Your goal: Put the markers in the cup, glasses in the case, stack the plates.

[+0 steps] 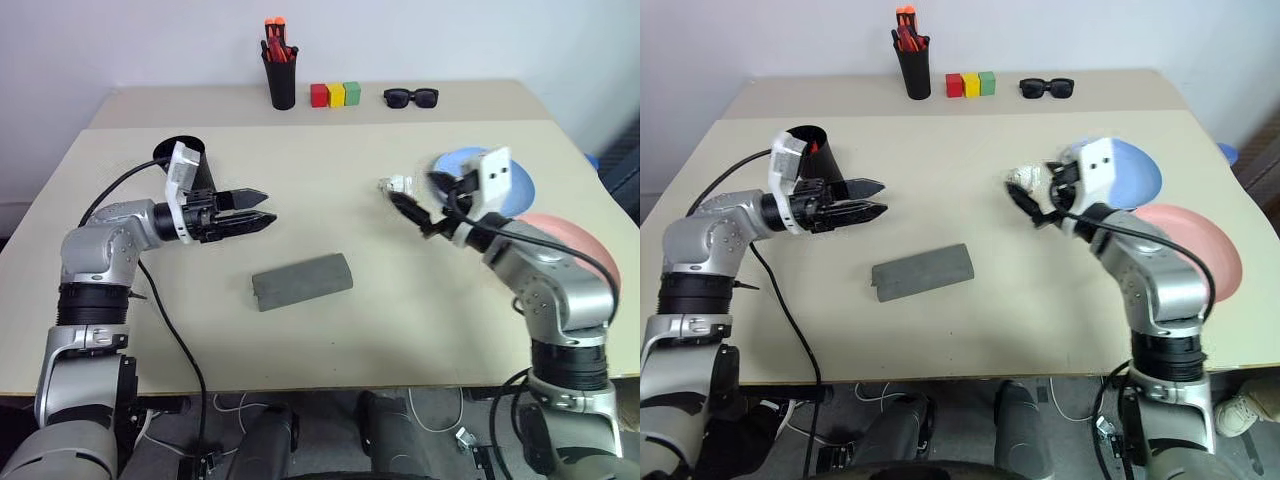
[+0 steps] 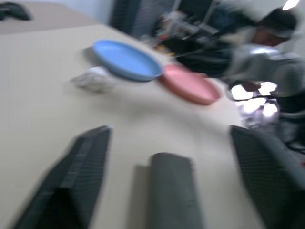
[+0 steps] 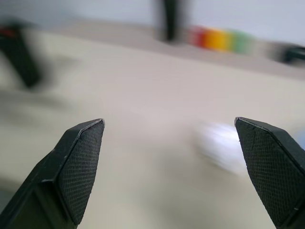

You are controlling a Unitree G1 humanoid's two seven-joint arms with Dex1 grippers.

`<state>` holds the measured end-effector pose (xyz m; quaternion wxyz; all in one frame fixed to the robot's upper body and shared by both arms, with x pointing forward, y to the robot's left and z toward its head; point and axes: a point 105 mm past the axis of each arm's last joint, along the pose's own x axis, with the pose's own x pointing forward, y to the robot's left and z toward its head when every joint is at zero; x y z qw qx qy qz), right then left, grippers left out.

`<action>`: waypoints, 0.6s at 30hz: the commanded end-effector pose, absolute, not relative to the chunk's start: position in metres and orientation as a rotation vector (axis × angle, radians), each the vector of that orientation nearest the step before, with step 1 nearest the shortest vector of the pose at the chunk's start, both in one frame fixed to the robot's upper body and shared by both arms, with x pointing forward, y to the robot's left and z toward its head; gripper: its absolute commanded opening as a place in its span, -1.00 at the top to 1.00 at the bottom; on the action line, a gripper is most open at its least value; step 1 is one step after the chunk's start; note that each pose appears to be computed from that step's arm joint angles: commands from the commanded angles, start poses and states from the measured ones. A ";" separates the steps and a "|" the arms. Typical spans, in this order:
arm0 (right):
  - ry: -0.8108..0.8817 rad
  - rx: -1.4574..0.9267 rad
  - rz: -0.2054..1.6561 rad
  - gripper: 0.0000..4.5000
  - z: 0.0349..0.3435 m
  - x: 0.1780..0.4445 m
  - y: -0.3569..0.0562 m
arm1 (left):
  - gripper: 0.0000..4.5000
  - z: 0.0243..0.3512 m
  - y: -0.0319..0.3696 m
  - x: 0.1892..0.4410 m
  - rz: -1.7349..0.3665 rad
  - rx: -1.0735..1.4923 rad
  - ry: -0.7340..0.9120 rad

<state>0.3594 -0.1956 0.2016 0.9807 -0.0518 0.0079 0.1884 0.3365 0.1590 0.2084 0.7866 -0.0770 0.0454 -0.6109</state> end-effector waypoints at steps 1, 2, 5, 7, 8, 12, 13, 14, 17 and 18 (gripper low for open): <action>0.105 -0.350 0.146 -1.00 0.195 0.359 -0.245 | -0.99 0.231 0.156 0.329 -1.382 -0.096 -0.001; 0.163 -0.451 0.105 -1.00 0.187 0.355 -0.256 | -0.99 0.230 0.155 0.328 -1.391 -0.061 -0.007; 0.278 -0.394 0.046 -1.00 0.169 0.341 -0.270 | -0.99 0.231 0.153 0.325 -1.410 -0.040 -0.019; 0.323 -0.383 0.008 -1.00 0.161 0.333 -0.279 | -0.99 0.230 0.154 0.324 -1.415 -0.020 -0.029; 0.345 -0.377 -0.014 -1.00 0.156 0.330 -0.284 | -0.99 0.229 0.154 0.325 -1.415 -0.019 -0.024; 0.426 -0.301 -0.041 -1.00 0.134 0.319 -0.290 | -0.99 0.226 0.152 0.327 -1.406 0.003 -0.039; 0.449 -0.317 -0.044 -1.00 0.128 0.316 -0.292 | -0.99 0.225 0.151 0.328 -1.403 0.013 -0.044; 0.463 -0.288 -0.047 -0.88 0.124 0.315 -0.293 | -1.00 0.225 0.151 0.328 -1.402 0.019 -0.047; 0.483 -0.264 -0.069 -0.40 0.120 0.313 -0.300 | -1.00 0.226 0.151 0.328 -1.399 0.031 -0.057; 0.487 -0.265 -0.072 -0.18 0.120 0.312 -0.301 | -1.00 0.226 0.151 0.329 -1.396 0.028 -0.057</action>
